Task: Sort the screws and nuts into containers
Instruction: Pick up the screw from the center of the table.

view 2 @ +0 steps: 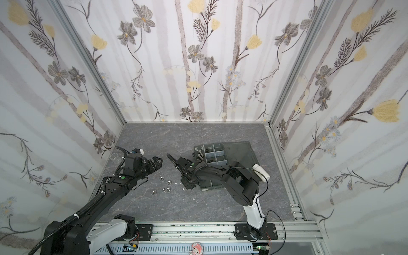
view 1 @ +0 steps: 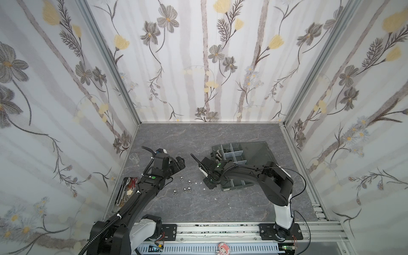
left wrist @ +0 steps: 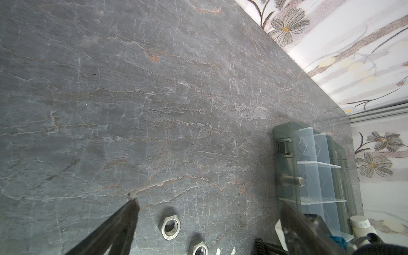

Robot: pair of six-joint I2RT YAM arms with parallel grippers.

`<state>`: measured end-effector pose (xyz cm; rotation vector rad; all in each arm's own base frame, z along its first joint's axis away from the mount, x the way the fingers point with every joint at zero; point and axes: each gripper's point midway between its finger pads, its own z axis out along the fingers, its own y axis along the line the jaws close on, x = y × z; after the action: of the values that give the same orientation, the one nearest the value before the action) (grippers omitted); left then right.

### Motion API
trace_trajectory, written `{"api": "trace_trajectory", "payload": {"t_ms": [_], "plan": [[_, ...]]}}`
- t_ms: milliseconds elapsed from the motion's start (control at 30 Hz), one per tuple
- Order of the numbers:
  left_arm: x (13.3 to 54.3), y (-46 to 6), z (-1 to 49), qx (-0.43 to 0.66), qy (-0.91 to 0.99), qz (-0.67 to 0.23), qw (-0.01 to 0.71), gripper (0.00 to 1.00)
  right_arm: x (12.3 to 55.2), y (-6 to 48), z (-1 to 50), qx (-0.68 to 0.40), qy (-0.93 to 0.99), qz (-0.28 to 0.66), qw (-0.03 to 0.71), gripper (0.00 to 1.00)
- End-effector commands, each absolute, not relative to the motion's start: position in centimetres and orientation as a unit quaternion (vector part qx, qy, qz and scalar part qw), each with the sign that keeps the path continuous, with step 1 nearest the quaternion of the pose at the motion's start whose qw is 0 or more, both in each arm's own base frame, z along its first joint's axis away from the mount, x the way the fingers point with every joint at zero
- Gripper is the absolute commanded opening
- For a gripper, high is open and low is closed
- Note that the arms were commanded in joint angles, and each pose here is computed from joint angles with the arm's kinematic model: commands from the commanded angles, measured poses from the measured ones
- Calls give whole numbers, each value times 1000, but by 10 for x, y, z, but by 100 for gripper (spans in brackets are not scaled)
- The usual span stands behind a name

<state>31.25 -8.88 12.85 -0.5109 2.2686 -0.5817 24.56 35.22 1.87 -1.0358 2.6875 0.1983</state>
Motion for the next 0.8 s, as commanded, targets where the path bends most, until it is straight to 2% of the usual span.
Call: {"api": "trace_trajectory", "payload": {"t_ms": [0, 300, 767], "plan": [[318, -90, 138, -197, 875, -234, 375, 100, 244, 349, 17, -356, 925, 60, 120, 28], [320, -90, 143, -195, 874, -233, 380, 100, 250, 355, 28, -359, 922, 62, 130, 17], [322, -90, 167, -172, 870, -230, 400, 100, 262, 357, 64, -352, 918, 75, 167, 16]]}}
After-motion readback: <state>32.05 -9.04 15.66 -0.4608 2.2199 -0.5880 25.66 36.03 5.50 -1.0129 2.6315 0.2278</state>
